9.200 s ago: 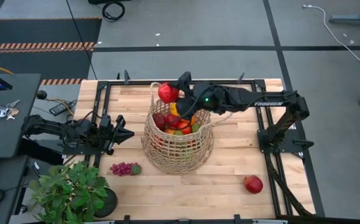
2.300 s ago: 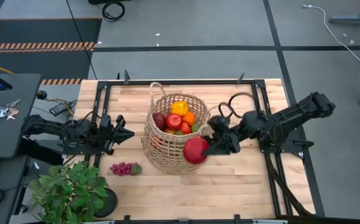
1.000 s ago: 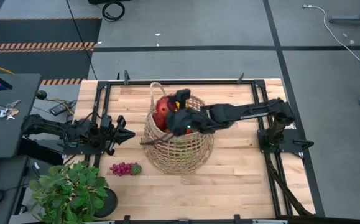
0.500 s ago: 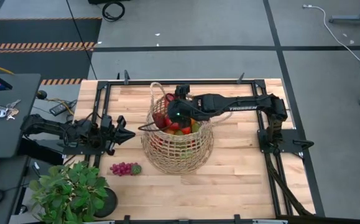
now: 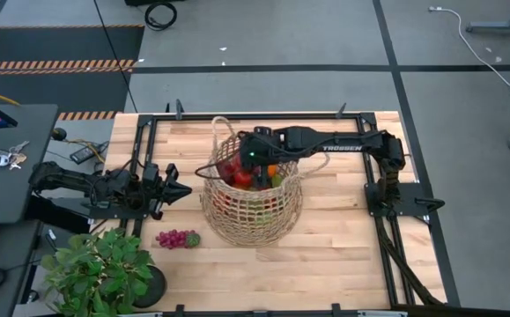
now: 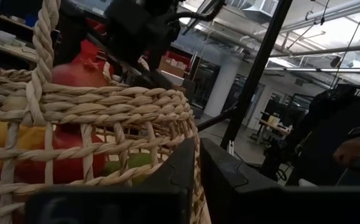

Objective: Build produce basket
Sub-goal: Put the red pomegranate into the brown basket

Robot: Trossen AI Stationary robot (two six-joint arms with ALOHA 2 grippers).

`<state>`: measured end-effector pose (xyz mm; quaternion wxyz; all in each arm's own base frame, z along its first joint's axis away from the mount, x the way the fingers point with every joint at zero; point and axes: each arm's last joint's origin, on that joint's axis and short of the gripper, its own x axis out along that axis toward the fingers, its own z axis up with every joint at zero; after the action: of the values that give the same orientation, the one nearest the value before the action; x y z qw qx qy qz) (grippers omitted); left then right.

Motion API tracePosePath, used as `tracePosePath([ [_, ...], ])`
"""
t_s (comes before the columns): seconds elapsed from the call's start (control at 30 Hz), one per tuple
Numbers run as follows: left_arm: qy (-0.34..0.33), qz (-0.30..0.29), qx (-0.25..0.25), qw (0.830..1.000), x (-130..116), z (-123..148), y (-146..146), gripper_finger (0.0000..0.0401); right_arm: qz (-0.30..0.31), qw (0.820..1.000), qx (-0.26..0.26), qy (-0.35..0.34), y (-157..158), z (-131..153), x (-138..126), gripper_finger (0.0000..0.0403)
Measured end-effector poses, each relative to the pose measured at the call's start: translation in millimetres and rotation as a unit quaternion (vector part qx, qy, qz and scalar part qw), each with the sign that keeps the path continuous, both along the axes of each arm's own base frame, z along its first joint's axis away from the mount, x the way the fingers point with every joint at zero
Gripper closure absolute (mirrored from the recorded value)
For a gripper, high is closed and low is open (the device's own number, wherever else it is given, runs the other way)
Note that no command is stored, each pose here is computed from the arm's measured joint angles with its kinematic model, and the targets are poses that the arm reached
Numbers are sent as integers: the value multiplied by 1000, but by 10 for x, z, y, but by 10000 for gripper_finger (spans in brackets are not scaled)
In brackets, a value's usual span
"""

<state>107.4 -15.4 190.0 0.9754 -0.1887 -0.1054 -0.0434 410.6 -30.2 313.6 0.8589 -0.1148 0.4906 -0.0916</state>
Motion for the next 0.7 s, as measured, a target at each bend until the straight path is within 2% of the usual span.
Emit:
tracePosePath([
  [0.17,0,0,0,1000,0,0,0,372,-19,997,56,45,28,-18,-83,4],
  [0.37,0,0,0,1000,0,0,0,365,-64,990,118,47,8,141,-160,4],
  [0.5,0,0,0,1000,0,0,0,370,-95,982,163,20,-62,234,-167,4],
  [0.7,0,0,0,1000,0,-1,0,371,-119,973,199,27,-121,321,-288,3],
])
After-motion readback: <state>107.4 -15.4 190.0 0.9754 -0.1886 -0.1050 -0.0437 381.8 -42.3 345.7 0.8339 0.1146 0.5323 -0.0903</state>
